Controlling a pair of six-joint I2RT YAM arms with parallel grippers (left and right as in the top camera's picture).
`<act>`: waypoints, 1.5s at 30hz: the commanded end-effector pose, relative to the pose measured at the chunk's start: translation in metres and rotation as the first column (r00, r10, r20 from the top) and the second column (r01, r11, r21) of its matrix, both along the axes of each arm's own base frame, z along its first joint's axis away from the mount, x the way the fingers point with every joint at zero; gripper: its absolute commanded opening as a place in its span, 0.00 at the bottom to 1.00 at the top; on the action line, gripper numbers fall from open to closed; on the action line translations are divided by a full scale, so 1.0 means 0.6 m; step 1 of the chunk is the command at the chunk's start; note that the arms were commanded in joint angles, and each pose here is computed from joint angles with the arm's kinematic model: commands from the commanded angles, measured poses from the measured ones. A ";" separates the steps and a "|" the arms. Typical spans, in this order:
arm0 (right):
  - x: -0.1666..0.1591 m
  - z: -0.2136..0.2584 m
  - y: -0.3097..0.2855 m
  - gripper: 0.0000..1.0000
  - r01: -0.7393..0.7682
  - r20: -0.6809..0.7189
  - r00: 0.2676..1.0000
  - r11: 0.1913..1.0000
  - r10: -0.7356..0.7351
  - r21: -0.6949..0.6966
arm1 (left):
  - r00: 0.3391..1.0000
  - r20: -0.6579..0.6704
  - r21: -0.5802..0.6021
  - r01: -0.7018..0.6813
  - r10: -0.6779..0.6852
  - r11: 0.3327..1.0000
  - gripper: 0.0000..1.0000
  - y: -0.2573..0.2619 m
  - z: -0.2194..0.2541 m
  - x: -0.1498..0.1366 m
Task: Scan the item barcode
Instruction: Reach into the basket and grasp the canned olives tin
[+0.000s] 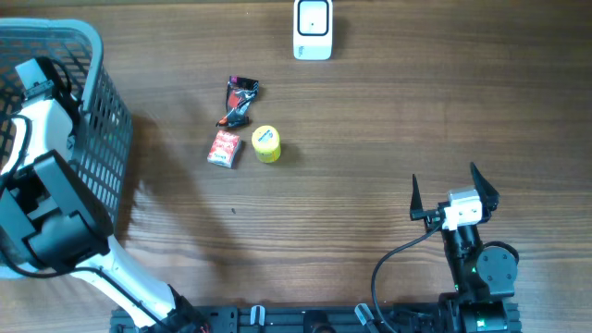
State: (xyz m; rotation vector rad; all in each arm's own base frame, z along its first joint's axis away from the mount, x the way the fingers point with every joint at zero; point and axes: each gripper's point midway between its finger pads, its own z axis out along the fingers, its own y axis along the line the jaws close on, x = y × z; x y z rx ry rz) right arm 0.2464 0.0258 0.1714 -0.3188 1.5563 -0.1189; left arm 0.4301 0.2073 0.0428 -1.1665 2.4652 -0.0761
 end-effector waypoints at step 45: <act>-0.001 0.002 0.002 1.00 -0.009 0.008 1.000 1.000 0.009 -0.008 | 0.994 -0.104 -0.053 -0.043 0.037 0.998 0.66 -0.025 0.004 -0.041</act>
